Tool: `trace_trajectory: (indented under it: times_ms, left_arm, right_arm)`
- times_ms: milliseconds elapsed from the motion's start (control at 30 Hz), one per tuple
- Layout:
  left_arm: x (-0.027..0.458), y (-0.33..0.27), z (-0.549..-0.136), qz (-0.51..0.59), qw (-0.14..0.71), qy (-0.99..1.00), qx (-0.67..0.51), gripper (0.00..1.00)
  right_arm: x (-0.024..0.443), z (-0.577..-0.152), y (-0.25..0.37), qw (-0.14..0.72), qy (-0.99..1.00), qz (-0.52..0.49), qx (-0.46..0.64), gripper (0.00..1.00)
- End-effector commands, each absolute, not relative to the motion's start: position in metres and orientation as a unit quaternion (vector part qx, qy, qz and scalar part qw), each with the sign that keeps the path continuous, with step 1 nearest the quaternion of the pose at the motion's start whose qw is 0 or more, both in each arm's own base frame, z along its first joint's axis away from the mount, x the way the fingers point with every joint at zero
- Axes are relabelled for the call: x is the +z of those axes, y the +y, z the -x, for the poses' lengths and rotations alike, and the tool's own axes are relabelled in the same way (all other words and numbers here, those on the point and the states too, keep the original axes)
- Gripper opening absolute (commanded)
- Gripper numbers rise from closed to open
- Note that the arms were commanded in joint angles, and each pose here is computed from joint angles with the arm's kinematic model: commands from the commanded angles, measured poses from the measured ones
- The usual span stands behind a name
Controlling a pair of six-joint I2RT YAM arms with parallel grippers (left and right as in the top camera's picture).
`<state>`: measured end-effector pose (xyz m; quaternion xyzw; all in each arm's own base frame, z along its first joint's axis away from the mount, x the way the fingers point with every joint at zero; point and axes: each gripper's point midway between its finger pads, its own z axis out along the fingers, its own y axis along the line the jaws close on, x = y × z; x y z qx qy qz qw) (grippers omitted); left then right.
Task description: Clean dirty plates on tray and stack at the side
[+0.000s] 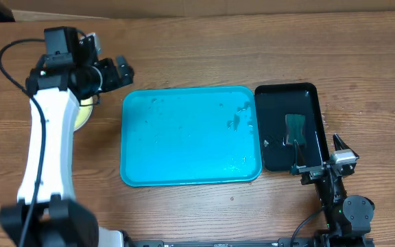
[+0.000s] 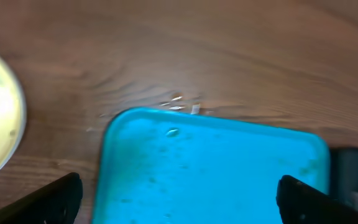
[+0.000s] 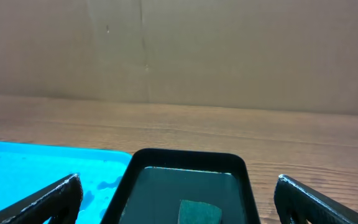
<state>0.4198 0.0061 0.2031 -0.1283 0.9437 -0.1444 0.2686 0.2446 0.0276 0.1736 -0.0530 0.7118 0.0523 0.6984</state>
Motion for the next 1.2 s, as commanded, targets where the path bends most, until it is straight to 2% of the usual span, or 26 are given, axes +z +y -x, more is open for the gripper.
trace_trajectory:
  times_ms: [0,300,533,700,900,1167]
  left_arm:
    - [0.255,-0.022,-0.404,0.074,0.33,0.929,-0.151,1.0]
    - [0.331,-0.035,-0.365,0.043,0.421,0.892,-0.158,1.0]
    - [0.369,-0.036,-0.323,0.032,0.477,0.864,-0.159,1.0]
    - [0.356,-0.036,-0.282,0.032,0.491,0.857,-0.154,1.0]
    - [0.301,-0.022,-0.224,0.053,0.511,0.85,-0.116,1.0]
    - [0.282,-0.023,-0.2,0.042,0.632,0.764,-0.126,1.0]
  right_arm:
    - [0.172,-0.244,0.03,0.7,0.71,0.058,0.055,1.0]
    - [0.172,-0.244,0.03,0.7,0.71,0.058,0.055,1.0]
    - [0.172,-0.244,0.03,0.7,0.71,0.058,0.055,1.0]
    - [0.172,-0.244,0.03,0.7,0.71,0.058,0.055,1.0]
    - [0.172,-0.244,0.03,0.7,0.71,0.058,0.055,1.0]
    - [0.172,-0.244,0.03,0.7,0.71,0.058,0.055,1.0]
